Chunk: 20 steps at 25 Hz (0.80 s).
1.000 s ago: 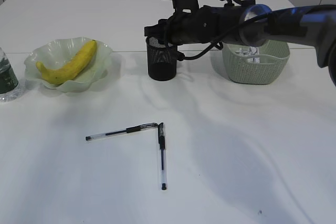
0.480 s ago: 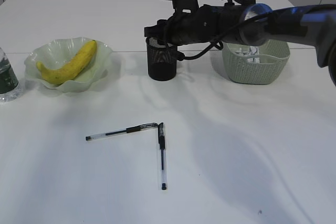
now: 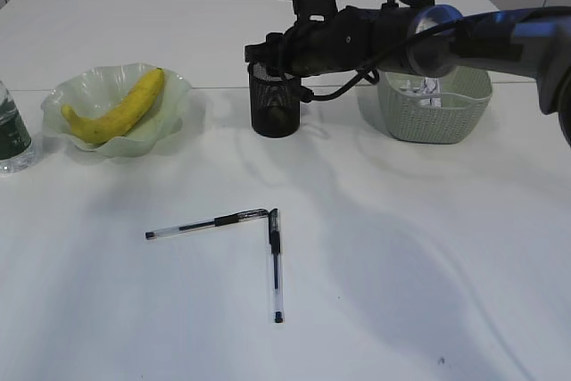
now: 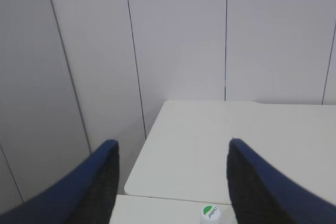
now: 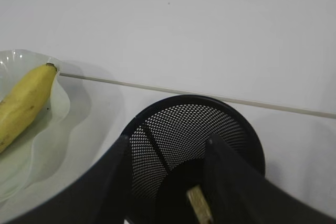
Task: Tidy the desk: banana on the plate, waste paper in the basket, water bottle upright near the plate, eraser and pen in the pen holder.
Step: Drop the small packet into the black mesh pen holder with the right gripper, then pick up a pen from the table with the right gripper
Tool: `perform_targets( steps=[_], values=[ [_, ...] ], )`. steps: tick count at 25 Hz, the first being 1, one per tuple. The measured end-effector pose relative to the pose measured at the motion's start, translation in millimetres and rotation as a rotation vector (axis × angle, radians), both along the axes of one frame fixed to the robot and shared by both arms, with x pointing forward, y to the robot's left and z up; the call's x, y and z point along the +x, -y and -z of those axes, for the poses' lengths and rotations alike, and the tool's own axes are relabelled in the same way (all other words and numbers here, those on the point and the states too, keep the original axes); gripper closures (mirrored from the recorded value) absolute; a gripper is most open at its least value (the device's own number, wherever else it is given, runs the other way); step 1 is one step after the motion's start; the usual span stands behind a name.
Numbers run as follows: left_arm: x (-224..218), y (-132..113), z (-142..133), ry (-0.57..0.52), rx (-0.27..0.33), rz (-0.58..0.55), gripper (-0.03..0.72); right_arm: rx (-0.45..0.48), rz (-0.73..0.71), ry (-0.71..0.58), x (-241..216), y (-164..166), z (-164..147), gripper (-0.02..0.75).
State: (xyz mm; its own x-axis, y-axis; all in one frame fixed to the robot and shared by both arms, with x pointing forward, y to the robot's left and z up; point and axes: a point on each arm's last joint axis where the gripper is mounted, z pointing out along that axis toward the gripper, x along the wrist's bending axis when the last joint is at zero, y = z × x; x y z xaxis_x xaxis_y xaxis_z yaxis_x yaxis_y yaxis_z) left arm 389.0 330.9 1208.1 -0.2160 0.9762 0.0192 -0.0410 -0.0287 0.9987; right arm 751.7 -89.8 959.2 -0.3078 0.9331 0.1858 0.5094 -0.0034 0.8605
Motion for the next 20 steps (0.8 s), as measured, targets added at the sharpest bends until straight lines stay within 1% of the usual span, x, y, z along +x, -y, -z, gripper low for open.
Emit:
perform_targets(
  steps=[4,9,15,20],
  values=[
    [0,0,0,0.000,0.002,0.000,0.238,-0.006,-0.012,-0.026,0,-1,-5,0.400],
    [0,0,0,-0.002,0.011,-0.003,0.238,-0.017,-0.041,-0.055,2,-4,-26,0.400],
    [0,0,0,-0.003,0.016,-0.004,0.238,-0.092,-0.089,-0.061,1,-5,-70,0.400],
    [0,0,0,-0.003,0.018,-0.005,0.238,-0.153,-0.106,-0.069,-6,3,-118,0.400]
  ],
)
